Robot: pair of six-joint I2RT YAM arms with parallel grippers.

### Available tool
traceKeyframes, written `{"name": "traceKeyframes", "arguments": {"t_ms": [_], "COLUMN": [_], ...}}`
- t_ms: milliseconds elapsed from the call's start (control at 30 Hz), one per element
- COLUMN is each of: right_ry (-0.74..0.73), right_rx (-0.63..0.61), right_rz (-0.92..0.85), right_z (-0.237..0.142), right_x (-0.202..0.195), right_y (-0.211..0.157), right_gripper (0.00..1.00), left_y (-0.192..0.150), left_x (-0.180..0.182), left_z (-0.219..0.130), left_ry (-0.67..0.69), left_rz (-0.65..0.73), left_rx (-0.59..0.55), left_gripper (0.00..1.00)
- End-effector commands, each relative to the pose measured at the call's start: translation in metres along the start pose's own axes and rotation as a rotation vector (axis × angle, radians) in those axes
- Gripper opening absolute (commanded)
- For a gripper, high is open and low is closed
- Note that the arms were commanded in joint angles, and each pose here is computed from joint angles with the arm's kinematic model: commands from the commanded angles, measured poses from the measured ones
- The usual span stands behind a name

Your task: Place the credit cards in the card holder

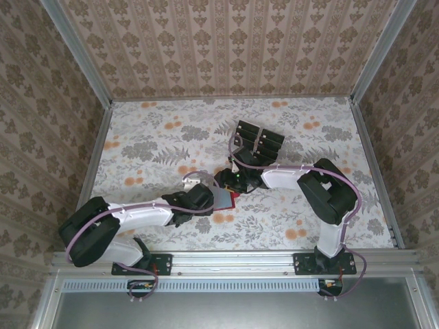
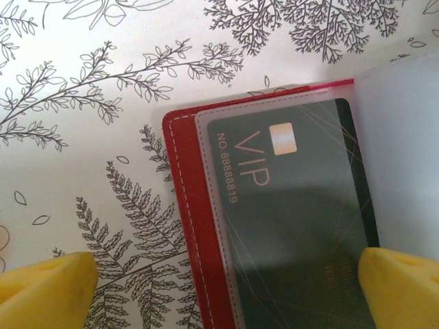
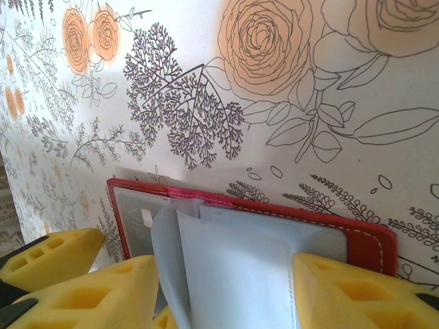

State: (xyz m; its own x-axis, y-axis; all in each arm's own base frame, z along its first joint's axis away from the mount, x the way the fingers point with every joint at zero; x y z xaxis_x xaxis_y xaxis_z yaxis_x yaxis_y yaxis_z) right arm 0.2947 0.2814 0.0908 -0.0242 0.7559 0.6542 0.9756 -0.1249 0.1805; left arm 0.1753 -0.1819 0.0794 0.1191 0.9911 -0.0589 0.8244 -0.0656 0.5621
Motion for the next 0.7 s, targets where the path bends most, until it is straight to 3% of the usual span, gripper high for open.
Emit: {"name": "traceKeyframes", "arguments": {"t_ms": [0, 367, 667], "right_ry": [-0.003, 0.041, 0.067], "right_rx": [-0.013, -0.094, -0.049], "right_rz": [-0.001, -0.015, -0.004], "right_z": [-0.01, -0.036, -0.019], "right_x": [0.001, 0.017, 0.02], "right_y": [0.0, 0.004, -0.003], "right_gripper": [0.54, 0.55, 0.56], "left_y": [-0.005, -0.006, -0.005], "left_x": [0.009, 0.007, 0.007], "left_z": [0.002, 0.004, 0.004], "left_ry": [0.038, 0.032, 0.029], "left_rz": [-0.014, -0.014, -0.015], "left_rx": [0.013, 0.013, 0.01], "left_gripper": [0.99, 0.99, 0.98]}}
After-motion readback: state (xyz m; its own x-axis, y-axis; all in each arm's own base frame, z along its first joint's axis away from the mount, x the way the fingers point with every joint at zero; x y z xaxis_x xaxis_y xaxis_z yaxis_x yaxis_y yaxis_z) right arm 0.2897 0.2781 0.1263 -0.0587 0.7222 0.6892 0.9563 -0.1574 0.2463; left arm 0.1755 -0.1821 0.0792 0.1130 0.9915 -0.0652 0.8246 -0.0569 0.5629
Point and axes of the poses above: each hand's point on the last joint's axis, 136 mm out from that joint toward the fingers, its own z axis out along the fingers, its own x axis along the line the jaws close on, y = z × x, the point moved 7 cm from there along -z, back along the fingers, and after that the axes turned 2 degrees about -z, right-handed, at the moved point
